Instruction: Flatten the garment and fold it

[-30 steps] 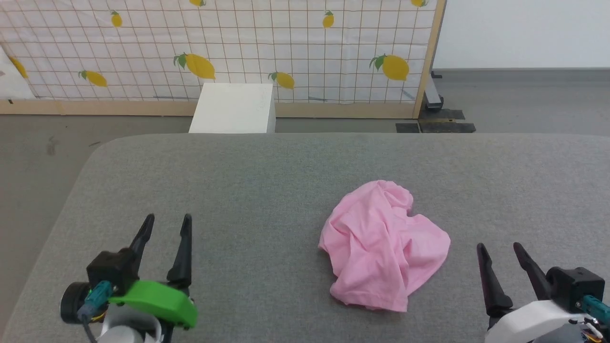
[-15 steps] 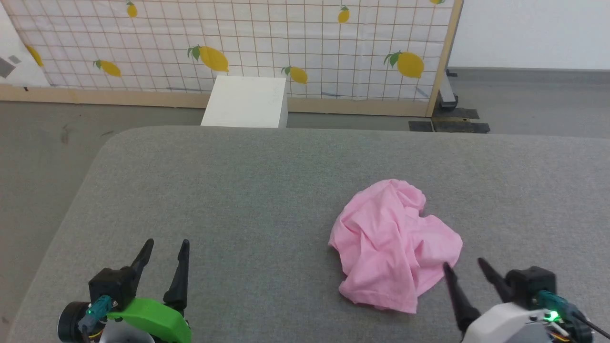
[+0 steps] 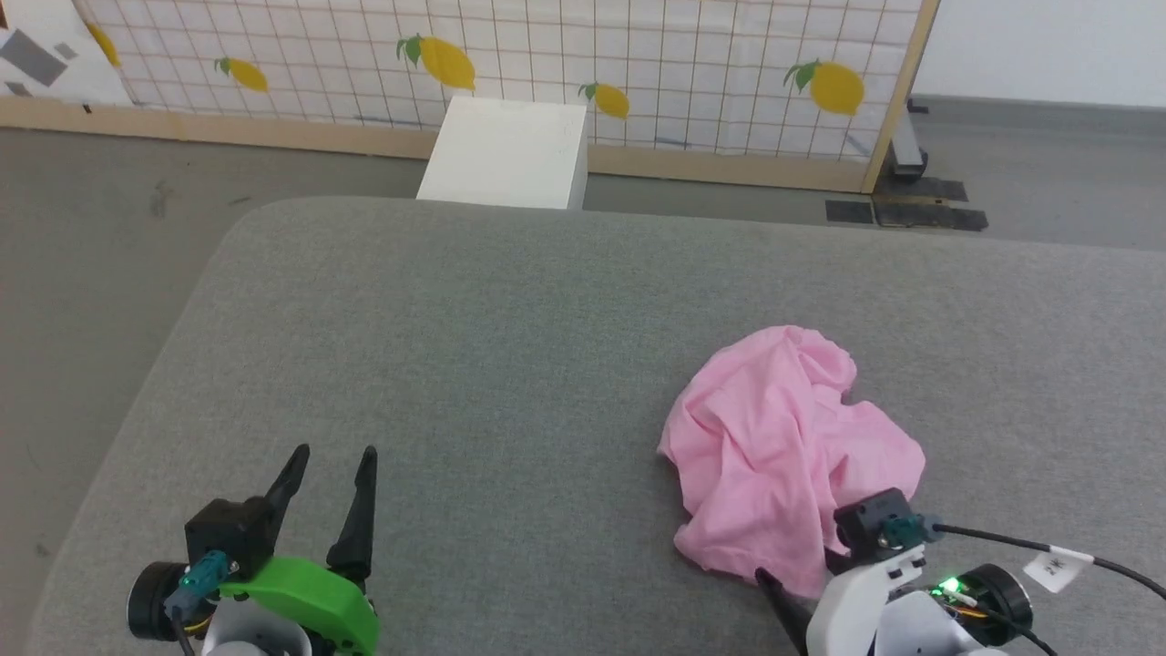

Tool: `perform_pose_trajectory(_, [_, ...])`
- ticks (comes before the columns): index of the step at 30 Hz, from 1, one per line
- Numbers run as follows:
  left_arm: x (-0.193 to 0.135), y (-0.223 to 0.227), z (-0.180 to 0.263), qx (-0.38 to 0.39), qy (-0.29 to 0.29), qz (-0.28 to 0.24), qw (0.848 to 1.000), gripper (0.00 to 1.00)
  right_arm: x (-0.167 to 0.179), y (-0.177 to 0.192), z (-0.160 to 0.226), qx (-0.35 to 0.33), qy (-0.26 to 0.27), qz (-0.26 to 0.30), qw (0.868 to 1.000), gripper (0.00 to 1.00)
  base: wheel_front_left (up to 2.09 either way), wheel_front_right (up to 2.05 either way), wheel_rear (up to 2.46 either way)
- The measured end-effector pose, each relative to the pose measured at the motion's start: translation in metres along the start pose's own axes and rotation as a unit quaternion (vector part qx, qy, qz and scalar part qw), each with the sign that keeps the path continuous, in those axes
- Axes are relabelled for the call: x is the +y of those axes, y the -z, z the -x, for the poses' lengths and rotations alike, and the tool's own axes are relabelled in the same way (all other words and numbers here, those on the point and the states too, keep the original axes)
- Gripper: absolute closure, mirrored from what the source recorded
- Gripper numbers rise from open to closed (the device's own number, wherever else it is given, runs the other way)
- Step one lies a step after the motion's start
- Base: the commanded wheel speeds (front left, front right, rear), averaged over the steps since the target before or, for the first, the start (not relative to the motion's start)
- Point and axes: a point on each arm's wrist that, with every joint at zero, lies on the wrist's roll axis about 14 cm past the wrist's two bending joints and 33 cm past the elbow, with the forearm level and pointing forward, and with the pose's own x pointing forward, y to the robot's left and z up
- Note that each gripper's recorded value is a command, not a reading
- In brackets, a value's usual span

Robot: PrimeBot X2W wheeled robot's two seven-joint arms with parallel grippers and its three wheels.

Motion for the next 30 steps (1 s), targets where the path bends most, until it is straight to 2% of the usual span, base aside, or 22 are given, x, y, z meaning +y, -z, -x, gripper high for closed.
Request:
perform_pose_trajectory(3, [0.001, 0.004, -0.002, 0.006, -0.002, 0.001, 1.000, 0.00, 0.001, 0.013, -0.008, 0.033, -0.009, 0.000, 0.999, 0.00, 0.00, 0.00, 0.00])
perform_pose_trajectory(4, [0.001, 0.005, -0.003, 0.008, -0.002, 0.002, 1.000, 0.00, 0.000, 0.016, -0.010, 0.041, -0.009, 0.001, 0.999, 0.15, 0.00, 0.00, 0.00])
perform_pose_trajectory(5, [0.001, 0.006, -0.004, 0.010, -0.002, 0.003, 1.000, 0.00, -0.001, 0.016, -0.012, 0.041, -0.009, -0.002, 0.999, 0.64, 0.00, 0.00, 0.00])
perform_pose_trajectory(6, [0.000, 0.007, -0.005, 0.011, -0.002, 0.003, 1.000, 0.00, -0.002, 0.015, -0.014, 0.041, -0.011, -0.006, 0.999, 1.00, 0.00, 0.00, 0.00])
perform_pose_trajectory(10, [-0.004, 0.009, -0.009, 0.012, 0.002, 0.008, 1.000, 0.00, -0.006, 0.001, -0.017, 0.020, -0.010, 0.000, 1.000, 1.00, 0.00, 0.00, 0.00])
perform_pose_trajectory(15, [-0.005, 0.006, -0.011, 0.007, 0.005, 0.007, 1.000, 0.00, -0.018, -0.041, -0.008, -0.055, 0.008, 0.016, 0.998, 1.00, 0.00, 0.00, 0.00])
perform_pose_trajectory(20, [-0.008, 0.001, -0.013, -0.001, 0.009, 0.007, 1.000, 0.00, -0.047, -0.087, 0.021, -0.138, 0.062, 0.025, 0.988, 1.00, 0.00, 0.00, 0.00])
perform_pose_trajectory(22, [-0.010, 0.000, -0.016, -0.004, 0.012, 0.007, 1.000, 0.00, -0.072, -0.102, 0.039, -0.167, 0.103, 0.017, 0.980, 1.00, 0.00, 0.00, 0.00])
perform_pose_trajectory(26, [-0.016, -0.001, -0.019, -0.004, 0.022, 0.008, 1.000, 0.00, -0.127, -0.097, 0.070, -0.169, 0.191, -0.013, 0.967, 1.00, 0.00, 0.00, 0.00])
perform_pose_trajectory(30, [-0.021, 0.000, -0.022, -0.003, 0.029, 0.009, 1.000, 0.00, -0.168, -0.056, 0.095, -0.128, 0.258, -0.071, 0.955, 1.00, 0.00, 0.00, 0.00])
